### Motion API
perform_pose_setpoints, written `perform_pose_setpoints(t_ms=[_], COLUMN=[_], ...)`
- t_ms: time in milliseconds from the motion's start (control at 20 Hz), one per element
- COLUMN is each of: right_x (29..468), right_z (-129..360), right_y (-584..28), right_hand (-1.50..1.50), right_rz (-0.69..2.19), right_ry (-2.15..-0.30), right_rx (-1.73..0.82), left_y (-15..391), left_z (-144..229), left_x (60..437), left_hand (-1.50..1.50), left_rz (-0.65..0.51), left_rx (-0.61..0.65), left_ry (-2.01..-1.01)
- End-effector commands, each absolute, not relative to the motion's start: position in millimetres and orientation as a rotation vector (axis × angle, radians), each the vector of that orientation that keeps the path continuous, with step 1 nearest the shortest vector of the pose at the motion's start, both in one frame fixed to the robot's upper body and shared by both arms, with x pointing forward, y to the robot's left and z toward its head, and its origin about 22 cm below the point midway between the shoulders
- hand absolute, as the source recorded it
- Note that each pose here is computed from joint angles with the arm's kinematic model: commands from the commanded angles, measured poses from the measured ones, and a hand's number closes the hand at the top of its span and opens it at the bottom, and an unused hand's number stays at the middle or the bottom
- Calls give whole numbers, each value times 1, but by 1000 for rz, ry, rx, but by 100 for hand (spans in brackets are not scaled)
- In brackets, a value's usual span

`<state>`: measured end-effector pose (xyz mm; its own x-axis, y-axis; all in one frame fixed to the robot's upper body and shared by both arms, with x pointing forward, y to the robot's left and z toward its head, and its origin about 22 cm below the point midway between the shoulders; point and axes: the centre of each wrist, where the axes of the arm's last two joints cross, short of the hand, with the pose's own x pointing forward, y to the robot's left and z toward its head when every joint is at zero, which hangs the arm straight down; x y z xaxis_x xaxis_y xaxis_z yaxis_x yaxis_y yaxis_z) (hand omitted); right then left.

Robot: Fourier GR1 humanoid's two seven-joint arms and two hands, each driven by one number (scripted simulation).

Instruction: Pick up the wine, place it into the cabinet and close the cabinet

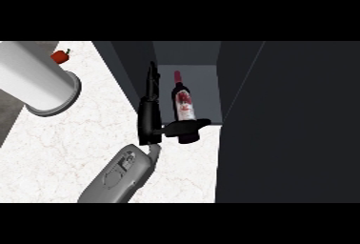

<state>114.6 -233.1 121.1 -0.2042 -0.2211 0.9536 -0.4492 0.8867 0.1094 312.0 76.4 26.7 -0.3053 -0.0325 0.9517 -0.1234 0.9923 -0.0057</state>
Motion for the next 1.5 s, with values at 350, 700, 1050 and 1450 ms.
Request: perform_pose_setpoints(t_ms=[350,700,1050,1450], right_x=[86,89,101,108], right_z=[153,158,156,135], right_y=[-243,-242,-247,-244], right_hand=[-150,-150,150,150], right_rz=[310,333,648,651], right_ry=[-1828,-1820,-1716,-1752], right_rx=[403,414,441,473], left_y=[135,177,208,270], left_z=[48,49,67,60], left_x=[246,206,191,179], left_hand=[-150,-150,150,150], left_rz=[41,30,-58,-42], left_rx=[5,-64,-220,-218], left_ry=[-1876,-1873,-1879,-1892])
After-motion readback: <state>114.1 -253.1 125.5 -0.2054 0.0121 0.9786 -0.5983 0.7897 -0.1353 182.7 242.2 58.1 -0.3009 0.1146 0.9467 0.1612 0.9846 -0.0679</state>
